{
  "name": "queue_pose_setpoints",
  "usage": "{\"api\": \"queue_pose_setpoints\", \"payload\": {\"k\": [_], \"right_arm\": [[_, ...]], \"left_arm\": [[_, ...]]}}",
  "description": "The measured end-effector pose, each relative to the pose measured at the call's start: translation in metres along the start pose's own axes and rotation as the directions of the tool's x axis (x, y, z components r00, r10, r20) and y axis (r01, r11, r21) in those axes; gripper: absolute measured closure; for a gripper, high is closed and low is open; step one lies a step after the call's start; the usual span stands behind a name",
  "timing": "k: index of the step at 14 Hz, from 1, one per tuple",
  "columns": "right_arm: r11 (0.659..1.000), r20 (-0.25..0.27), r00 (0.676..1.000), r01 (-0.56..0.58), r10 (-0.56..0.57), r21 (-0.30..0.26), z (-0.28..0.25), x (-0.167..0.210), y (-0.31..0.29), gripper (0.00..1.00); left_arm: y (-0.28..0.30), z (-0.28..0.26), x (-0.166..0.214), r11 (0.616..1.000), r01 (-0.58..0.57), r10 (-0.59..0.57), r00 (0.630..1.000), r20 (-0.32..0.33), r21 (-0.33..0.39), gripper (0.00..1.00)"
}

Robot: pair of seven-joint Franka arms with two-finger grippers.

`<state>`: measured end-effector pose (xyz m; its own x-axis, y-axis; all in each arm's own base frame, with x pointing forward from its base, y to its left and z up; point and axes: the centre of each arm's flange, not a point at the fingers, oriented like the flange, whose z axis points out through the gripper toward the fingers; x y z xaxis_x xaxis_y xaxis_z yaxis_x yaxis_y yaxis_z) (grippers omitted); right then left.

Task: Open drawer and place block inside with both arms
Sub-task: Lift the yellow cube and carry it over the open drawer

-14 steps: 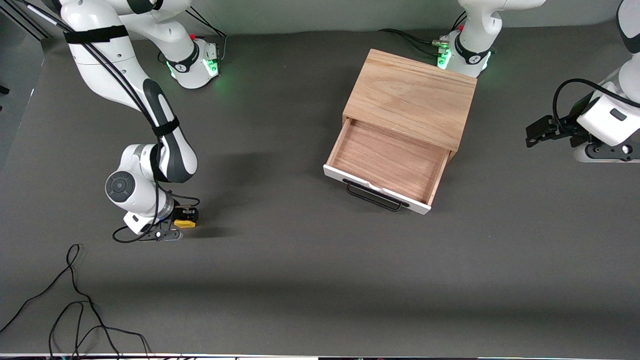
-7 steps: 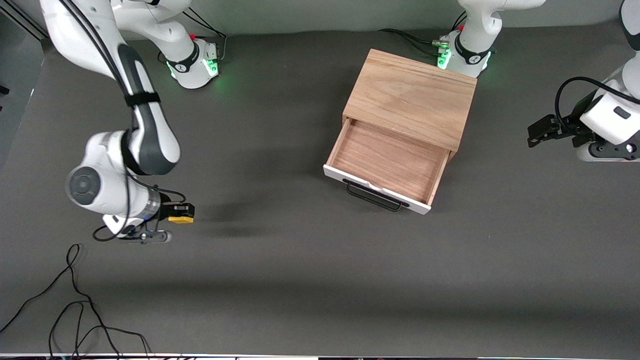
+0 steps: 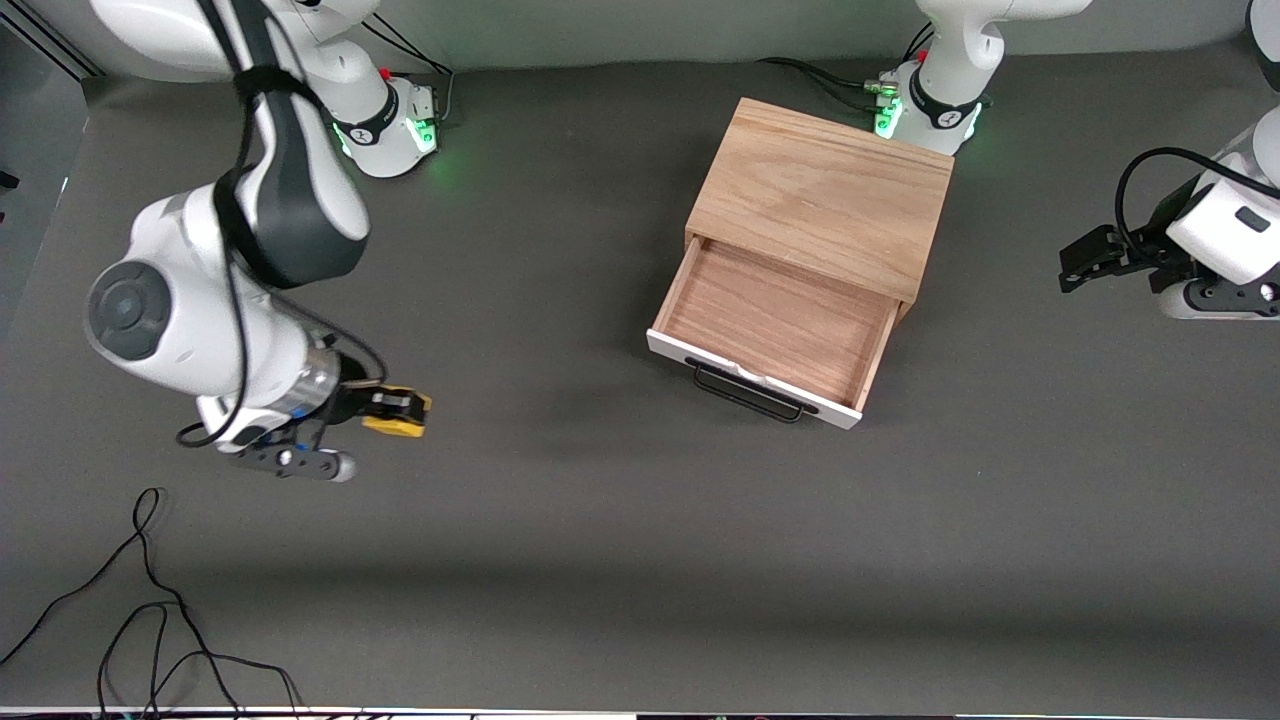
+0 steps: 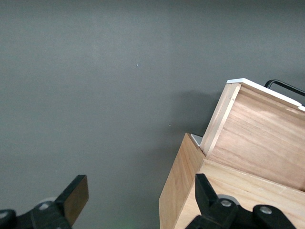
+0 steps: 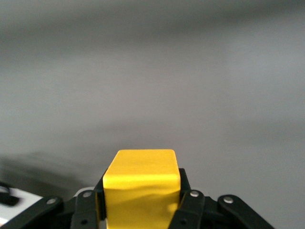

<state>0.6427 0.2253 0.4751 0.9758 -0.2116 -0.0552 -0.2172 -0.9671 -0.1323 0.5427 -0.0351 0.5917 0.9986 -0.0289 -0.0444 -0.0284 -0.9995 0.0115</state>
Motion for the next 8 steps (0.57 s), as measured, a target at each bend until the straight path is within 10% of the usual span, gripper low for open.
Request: {"api": "queue_pose_setpoints", "payload": {"k": [8], "right_arm": [[0.971, 0.066, 0.985, -0.167, 0.158, 0.17, -0.004, -0.106, -0.203, 0.45]], "left_arm": [[-0.001, 0.0, 0.0, 1.0, -0.018, 0.018, 1.0, 0.005, 0.001, 0.0]]}}
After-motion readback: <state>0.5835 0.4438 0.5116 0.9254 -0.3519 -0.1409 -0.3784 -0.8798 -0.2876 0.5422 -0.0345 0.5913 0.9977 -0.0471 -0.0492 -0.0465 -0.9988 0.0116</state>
